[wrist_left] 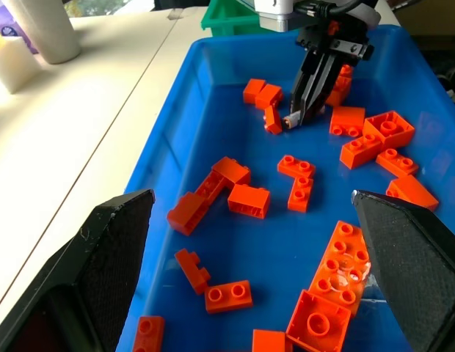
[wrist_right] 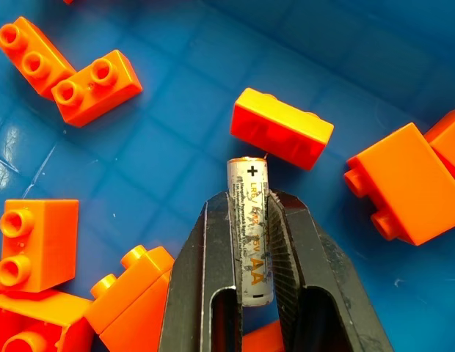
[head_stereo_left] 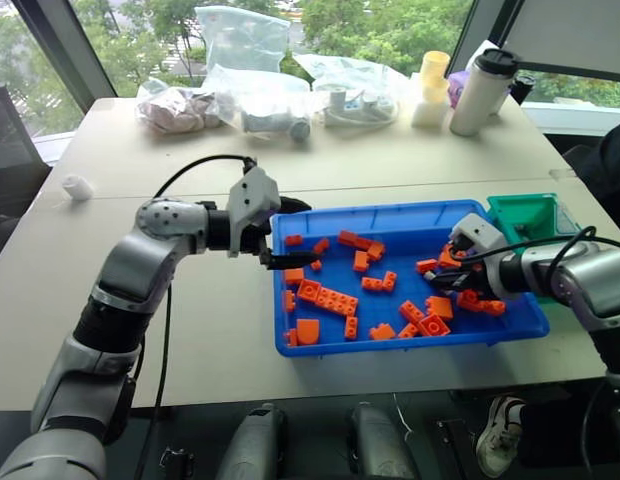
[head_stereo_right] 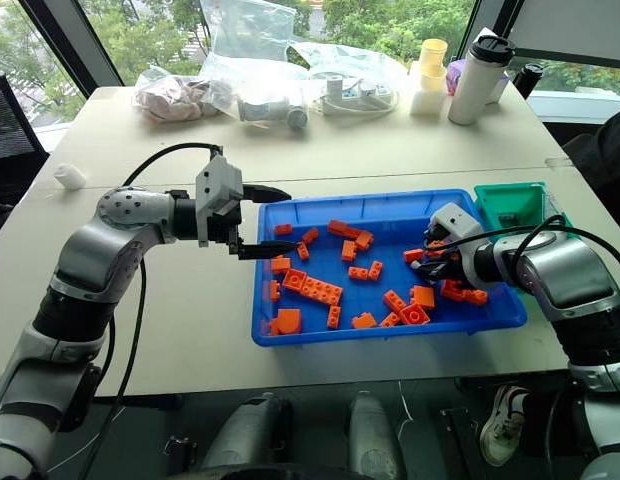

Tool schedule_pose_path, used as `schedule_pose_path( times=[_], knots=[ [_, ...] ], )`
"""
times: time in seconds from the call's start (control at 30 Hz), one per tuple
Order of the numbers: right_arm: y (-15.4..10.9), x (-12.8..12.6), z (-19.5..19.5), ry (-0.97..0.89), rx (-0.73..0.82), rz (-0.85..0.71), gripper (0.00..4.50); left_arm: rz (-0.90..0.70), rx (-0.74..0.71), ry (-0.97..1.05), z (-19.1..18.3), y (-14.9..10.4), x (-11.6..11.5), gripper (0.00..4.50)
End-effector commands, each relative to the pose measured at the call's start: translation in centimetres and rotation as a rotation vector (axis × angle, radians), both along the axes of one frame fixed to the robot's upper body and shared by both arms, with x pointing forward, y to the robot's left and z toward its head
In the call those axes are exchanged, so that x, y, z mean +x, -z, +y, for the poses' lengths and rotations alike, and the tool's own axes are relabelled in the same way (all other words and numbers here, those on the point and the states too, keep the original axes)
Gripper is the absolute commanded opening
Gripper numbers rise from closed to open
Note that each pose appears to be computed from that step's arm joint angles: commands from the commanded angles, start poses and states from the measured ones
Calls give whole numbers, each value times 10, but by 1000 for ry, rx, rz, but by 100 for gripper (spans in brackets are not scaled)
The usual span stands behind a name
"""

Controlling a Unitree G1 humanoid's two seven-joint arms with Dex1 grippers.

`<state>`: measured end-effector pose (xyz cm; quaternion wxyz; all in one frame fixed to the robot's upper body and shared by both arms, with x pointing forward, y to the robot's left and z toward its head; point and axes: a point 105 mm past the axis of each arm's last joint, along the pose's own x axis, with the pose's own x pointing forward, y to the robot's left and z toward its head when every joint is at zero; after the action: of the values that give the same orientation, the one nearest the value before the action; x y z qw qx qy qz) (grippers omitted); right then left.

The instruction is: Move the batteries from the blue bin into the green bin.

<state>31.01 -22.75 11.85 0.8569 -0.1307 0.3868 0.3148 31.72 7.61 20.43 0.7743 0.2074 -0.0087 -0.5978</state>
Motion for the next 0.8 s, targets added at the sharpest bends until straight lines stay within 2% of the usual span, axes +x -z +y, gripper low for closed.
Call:
schedule_pose_path(
  times=[0.03, 0.13, 0.3, 0.37, 0.53, 0.8],
  knots=[
    [-5, -2, -1, -7, -8, -14, 1, -40, 2, 22, -1, -8, -5, 450],
    [-25, 4, -8, 20, 0, -82, 1, -43, -6, 31, -3, -10, -4, 450],
    [-106, 22, -50, 220, 82, -395, 1, -17, -181, 45, -16, -32, 3, 450],
    [-122, 21, -73, 323, 71, -468, 1, 30, -243, 90, -24, -37, -1, 450],
    [-122, 12, -120, 548, 21, -500, 1, 42, -268, 138, -40, -37, -1, 450],
    [-108, 12, -139, 652, 19, -491, 1, 24, -244, 183, -58, -32, 7, 450]
  ],
)
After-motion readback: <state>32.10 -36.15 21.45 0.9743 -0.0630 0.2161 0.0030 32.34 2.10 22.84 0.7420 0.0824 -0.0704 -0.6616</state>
